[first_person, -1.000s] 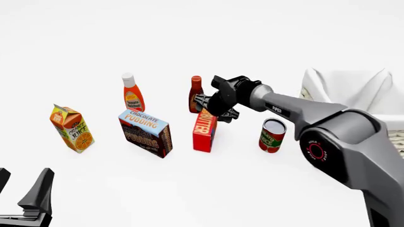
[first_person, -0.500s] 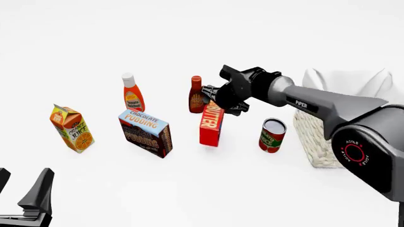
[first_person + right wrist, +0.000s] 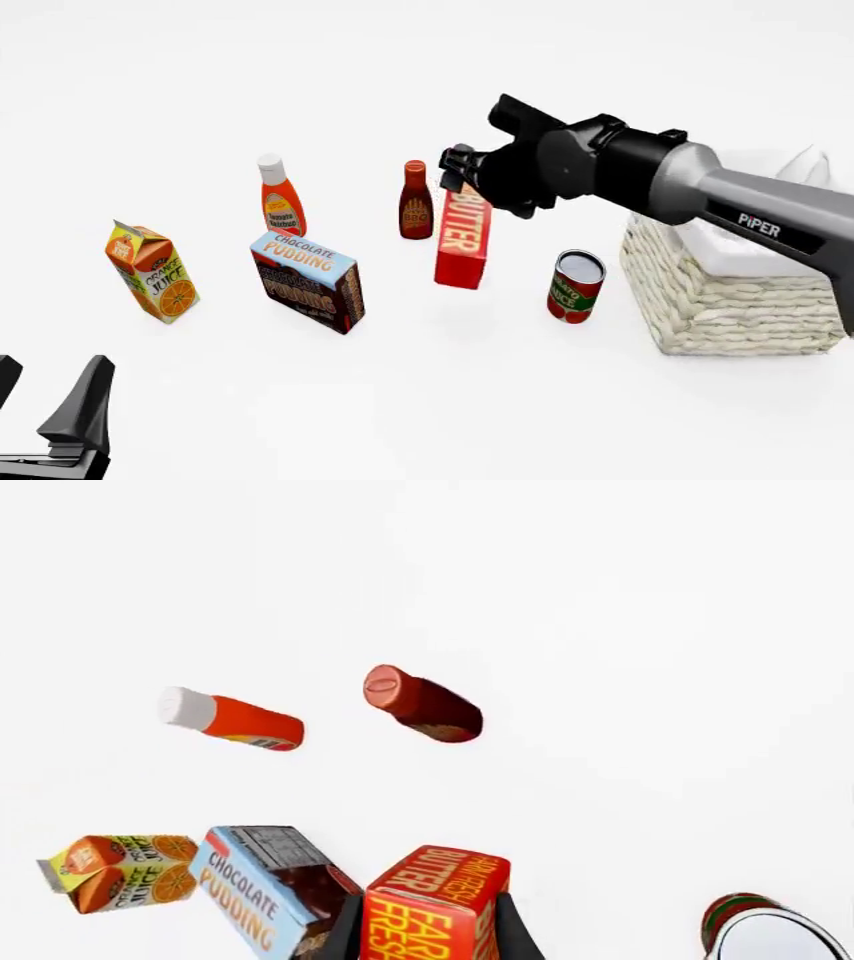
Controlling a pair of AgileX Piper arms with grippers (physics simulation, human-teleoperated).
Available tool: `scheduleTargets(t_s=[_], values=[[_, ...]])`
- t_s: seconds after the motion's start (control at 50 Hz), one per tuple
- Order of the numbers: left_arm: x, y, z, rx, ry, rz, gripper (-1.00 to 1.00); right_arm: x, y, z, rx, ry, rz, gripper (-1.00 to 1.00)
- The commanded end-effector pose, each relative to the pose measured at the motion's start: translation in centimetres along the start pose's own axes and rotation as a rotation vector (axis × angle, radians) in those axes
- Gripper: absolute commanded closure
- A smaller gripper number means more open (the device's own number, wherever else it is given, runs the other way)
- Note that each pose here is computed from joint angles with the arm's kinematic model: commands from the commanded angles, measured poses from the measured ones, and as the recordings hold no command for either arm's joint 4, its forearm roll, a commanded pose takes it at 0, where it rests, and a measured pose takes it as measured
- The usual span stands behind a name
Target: Pick the butter and place it in the basket.
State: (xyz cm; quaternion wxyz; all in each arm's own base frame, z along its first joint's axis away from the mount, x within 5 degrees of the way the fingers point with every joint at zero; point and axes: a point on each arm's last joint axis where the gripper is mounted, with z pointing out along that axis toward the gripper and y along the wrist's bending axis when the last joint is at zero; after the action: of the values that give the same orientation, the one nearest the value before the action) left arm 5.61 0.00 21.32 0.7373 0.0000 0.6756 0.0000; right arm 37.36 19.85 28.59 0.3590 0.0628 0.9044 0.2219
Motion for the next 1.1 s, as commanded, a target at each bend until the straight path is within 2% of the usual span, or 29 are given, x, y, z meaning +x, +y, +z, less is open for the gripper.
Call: scheduleTargets(t_s=[0.02,0.24,0.32,0.6,0.72,0.78,0.8,0.84,1.06,1.1], values=[[0.0,0.0,0.0,0.0,0.0,0.0,-1.0,-0.8,1.6,-4.8,-0.096,-0.096,0.0,1.0],[0.0,0.0,0.0,0.0,0.0,0.0,-1.0,-1.2,2.1,-8.7,-0.166,-0.181,-0.004,1.0],[0.0,0.0,0.0,0.0,0.0,0.0,-1.0,-1.6,2.0,-10.9,-0.202,-0.25,-0.027,1.0],[0.0,0.0,0.0,0.0,0.0,0.0,-1.0,-1.6,0.5,-14.2,-0.235,-0.357,-0.029,1.0],[0.0,0.0,0.0,0.0,0.0,0.0,-1.0,-1.8,-0.2,-16.8,-0.269,-0.458,-0.045,1.0],[0.0,0.0,0.0,0.0,0.0,0.0,-1.0,-1.8,-0.8,-17.3,-0.27,-0.484,-0.034,1.0],[0.0,0.0,0.0,0.0,0.0,0.0,-1.0,-1.8,-1.5,-17.8,-0.27,-0.515,-0.021,1.0],[0.0,0.0,0.0,0.0,0.0,0.0,-1.0,-1.7,-1.8,-17.7,-0.27,-0.516,-0.003,1.0],[0.0,0.0,0.0,0.0,0.0,0.0,-1.0,-1.3,-2.9,-22.0,-0.306,-0.668,-0.032,1.0],[0.0,0.0,0.0,0.0,0.0,0.0,-1.0,-1.3,-3.0,-22.2,-0.308,-0.674,-0.026,1.0]])
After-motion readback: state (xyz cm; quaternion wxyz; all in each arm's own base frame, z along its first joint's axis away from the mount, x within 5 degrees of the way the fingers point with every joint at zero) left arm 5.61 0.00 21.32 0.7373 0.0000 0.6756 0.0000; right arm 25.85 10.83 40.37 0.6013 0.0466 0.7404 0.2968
